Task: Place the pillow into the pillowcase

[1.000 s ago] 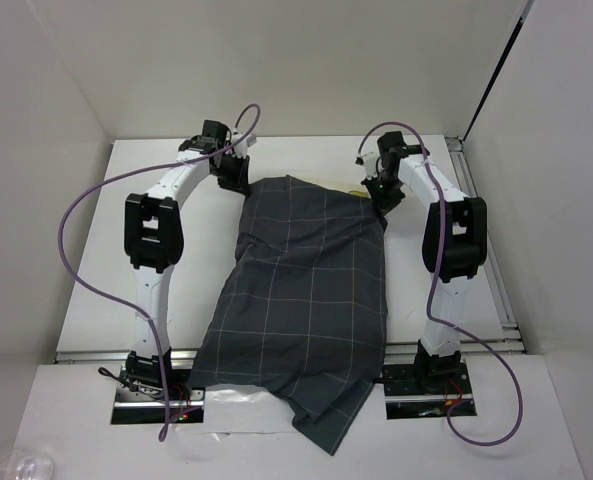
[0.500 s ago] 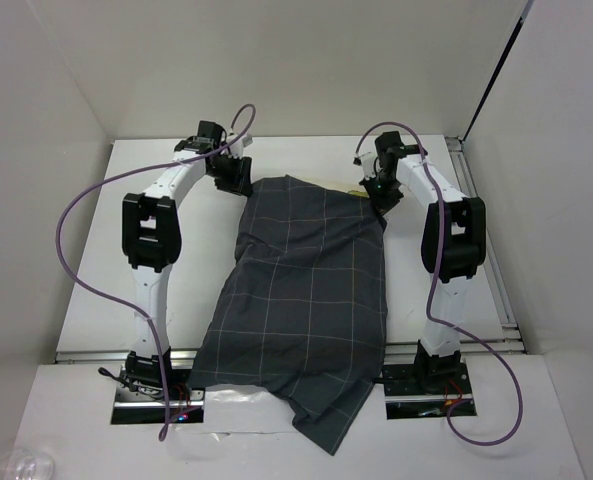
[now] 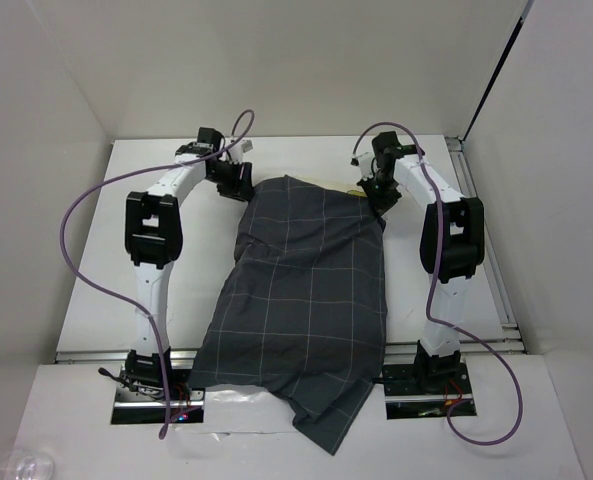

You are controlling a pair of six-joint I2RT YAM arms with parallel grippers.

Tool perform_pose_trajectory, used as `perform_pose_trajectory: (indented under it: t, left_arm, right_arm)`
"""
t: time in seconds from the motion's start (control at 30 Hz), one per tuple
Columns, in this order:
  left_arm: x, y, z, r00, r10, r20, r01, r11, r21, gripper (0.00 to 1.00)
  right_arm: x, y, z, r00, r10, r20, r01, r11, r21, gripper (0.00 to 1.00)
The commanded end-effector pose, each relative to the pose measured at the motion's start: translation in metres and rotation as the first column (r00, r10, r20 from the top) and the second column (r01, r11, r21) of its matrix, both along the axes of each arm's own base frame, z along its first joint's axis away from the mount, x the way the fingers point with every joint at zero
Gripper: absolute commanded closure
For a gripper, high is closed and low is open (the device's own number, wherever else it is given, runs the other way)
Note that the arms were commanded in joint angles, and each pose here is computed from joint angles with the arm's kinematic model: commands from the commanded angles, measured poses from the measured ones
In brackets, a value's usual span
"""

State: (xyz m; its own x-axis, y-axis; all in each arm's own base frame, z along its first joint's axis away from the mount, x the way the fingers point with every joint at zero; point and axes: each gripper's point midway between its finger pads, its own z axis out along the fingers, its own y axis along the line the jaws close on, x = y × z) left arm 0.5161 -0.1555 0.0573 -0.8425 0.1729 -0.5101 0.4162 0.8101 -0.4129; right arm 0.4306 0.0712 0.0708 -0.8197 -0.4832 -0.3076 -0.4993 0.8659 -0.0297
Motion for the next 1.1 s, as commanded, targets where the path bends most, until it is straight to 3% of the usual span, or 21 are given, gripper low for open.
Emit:
perform_pose_trajectory:
  t: [0.0, 0.17, 0.27, 0.37, 0.5, 0.67, 0.87, 1.07]
  left_arm:
    - [-0.005, -0.018, -0.005, 0.996, -0.07, -0.056, 0.059, 0.983, -0.175, 0.42]
    - [-0.013, -0.027, -0.008, 0.987, -0.105, -0.12, 0.062, 0.947, -0.315, 0.49]
    - [-0.013, -0.03, -0.006, 0.987, -0.113, -0.118, 0.067, 0.938, -0.34, 0.83]
    - [-0.015, -0.027, -0.007, 0.988, -0.101, -0.114, 0.06, 0.945, -0.321, 1.0]
    - [-0.006, -0.013, 0.02, 0.998, -0.045, -0.05, 0.029, 0.955, -0.296, 1.0]
    - [0.015, 0.016, 0.07, 0.989, 0.063, 0.132, -0.048, 0.992, -0.113, 1.0]
    - [0.029, 0.053, 0.163, 0.904, 0.118, 0.41, -0.152, 0.987, 0.051, 1.0]
    - [0.028, 0.071, 0.236, 0.78, 0.098, 0.619, -0.238, 0.96, 0.148, 1.0]
  right_arm:
    - [0.007, 0.014, 0.018, 0.999, 0.03, 0.042, -0.031, 0.999, 0.02, 1.0]
    - [0.01, 0.015, 0.019, 0.999, 0.03, 0.043, -0.031, 0.999, 0.021, 1.0]
    - [0.007, 0.018, 0.015, 0.999, 0.039, 0.025, -0.039, 0.999, 0.018, 1.0]
    - [0.009, 0.019, 0.018, 0.999, 0.039, 0.034, -0.04, 0.999, 0.019, 1.0]
    - [0.011, 0.019, 0.016, 0.998, 0.048, 0.036, -0.048, 0.999, 0.016, 1.0]
    - [0.024, 0.023, 0.03, 0.995, 0.05, 0.086, -0.053, 0.998, 0.032, 1.0]
    - [0.054, 0.048, 0.093, 0.95, 0.041, 0.308, -0.094, 0.982, 0.161, 1.0]
    - [0.078, 0.073, 0.18, 0.854, 0.009, 0.52, -0.173, 0.948, 0.266, 1.0]
